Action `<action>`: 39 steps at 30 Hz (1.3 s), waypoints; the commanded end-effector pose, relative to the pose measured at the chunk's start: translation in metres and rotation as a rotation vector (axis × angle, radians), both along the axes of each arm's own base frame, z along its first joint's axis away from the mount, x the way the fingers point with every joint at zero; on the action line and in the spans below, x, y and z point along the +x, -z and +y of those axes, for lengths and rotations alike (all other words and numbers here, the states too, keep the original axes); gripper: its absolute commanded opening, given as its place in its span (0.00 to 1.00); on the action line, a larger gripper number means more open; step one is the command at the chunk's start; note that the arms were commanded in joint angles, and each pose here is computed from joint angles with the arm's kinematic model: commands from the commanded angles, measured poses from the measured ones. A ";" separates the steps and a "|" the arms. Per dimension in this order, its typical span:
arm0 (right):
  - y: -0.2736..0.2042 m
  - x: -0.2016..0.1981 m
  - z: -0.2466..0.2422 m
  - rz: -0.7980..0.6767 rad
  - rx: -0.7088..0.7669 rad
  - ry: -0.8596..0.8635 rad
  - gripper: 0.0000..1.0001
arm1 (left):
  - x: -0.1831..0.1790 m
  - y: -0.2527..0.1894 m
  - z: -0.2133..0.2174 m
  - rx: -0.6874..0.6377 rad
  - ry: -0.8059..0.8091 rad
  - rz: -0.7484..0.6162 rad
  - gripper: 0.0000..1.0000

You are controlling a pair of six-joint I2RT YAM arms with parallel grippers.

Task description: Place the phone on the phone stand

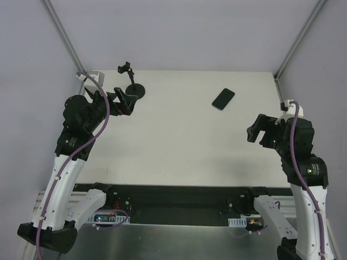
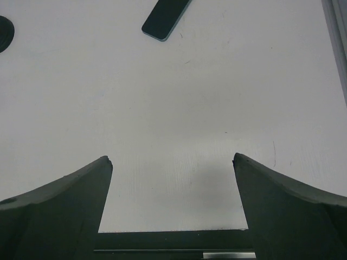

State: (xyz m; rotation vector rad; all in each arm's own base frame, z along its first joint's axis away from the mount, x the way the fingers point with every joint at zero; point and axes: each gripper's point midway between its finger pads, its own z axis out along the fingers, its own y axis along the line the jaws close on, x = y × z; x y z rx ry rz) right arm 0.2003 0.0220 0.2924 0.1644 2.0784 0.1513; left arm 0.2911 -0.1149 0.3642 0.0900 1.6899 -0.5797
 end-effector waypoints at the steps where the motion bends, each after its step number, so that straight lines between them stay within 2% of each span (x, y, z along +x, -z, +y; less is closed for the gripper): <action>1: 0.020 0.008 0.010 0.063 0.054 -0.016 0.96 | 0.006 -0.018 0.002 -0.026 -0.003 -0.051 0.99; 7: 0.041 0.007 0.060 0.098 0.196 -0.264 0.96 | 0.031 0.010 0.013 -0.067 -0.080 0.047 0.99; 14: 0.080 0.019 0.094 0.173 0.338 -0.369 0.96 | 0.067 0.065 0.033 -0.113 -0.132 0.239 0.99; 17: 0.085 0.016 0.104 0.194 0.370 -0.402 0.96 | 0.084 0.086 0.062 -0.216 -0.205 0.335 0.99; 21: 0.072 0.003 0.112 0.140 0.379 -0.448 0.96 | 0.113 0.105 0.074 -0.389 -0.174 0.390 0.99; 22: 0.070 0.003 0.112 0.127 0.380 -0.446 0.96 | 0.116 0.103 0.076 -0.505 -0.135 0.419 0.98; 23: 0.068 0.001 0.113 0.118 0.385 -0.448 0.96 | 0.127 0.090 0.079 -0.546 -0.101 0.347 0.96; 24: 0.065 -0.001 0.112 0.100 0.385 -0.452 0.96 | 0.138 0.098 0.081 -0.652 -0.094 0.385 0.96; 27: 0.063 -0.004 0.111 0.088 0.378 -0.454 0.96 | 0.172 0.094 0.094 -0.779 -0.043 0.318 0.95; 29: 0.060 -0.005 0.111 0.087 0.375 -0.459 0.96 | 0.192 0.078 0.099 -0.807 0.019 0.282 0.98; 30: 0.061 -0.007 0.111 0.092 0.371 -0.461 0.96 | 0.210 0.096 0.103 -0.851 0.030 0.320 0.99; 32: 0.058 -0.007 0.109 0.087 0.364 -0.456 0.96 | 0.232 0.089 0.107 -0.875 0.064 0.309 1.00; 33: 0.059 -0.007 0.108 0.089 0.359 -0.452 0.96 | 0.244 0.108 0.110 -0.927 0.061 0.351 0.99; 35: 0.058 -0.006 0.104 0.081 0.333 -0.441 0.96 | 0.258 0.093 0.115 -0.934 0.112 0.262 0.99; 36: 0.057 -0.007 0.101 0.086 0.320 -0.431 0.96 | 0.268 0.111 0.115 -0.981 0.117 0.307 0.99; 38: 0.058 -0.006 0.096 0.085 0.289 -0.412 0.96 | 0.278 0.102 0.117 -0.976 0.157 0.267 0.98; 39: 0.058 -0.007 0.094 0.090 0.280 -0.405 0.96 | 0.284 0.114 0.117 -0.983 0.154 0.288 0.98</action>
